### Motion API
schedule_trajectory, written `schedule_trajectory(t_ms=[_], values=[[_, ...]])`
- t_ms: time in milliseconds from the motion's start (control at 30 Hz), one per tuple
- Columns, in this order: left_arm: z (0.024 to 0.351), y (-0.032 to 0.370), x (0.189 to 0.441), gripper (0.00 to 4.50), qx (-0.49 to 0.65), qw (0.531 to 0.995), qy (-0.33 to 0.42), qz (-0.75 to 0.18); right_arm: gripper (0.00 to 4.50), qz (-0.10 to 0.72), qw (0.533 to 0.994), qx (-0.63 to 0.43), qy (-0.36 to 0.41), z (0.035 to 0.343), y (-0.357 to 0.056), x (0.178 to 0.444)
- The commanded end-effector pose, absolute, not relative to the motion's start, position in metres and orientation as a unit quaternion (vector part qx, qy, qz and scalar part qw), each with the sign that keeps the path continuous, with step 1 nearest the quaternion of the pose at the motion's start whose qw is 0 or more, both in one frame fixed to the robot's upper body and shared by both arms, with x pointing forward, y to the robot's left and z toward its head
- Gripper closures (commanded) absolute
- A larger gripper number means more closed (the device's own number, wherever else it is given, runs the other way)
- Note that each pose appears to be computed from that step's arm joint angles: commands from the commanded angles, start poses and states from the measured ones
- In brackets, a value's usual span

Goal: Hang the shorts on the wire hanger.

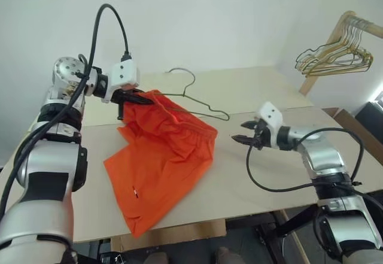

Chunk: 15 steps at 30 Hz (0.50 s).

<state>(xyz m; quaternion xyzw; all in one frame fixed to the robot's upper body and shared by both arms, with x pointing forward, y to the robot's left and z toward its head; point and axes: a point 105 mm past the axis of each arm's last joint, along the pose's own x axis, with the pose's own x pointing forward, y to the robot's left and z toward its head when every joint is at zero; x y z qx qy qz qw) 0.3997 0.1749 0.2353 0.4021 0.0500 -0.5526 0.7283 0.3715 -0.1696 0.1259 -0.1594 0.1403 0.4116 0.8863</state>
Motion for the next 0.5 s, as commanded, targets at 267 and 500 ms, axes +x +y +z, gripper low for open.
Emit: schedule_trajectory(t_ms=[267,500], values=[[0.253,0.178,0.399,4.5,0.416,0.73,0.022,-0.541,1.2,0.499,0.855,-0.056,0.129,0.116,-0.123,0.359],[0.252,0.179,0.398,4.5,0.417,0.731,0.022,-0.54,1.2,0.508,0.85,-0.026,0.137,0.106,-0.1,0.371]])
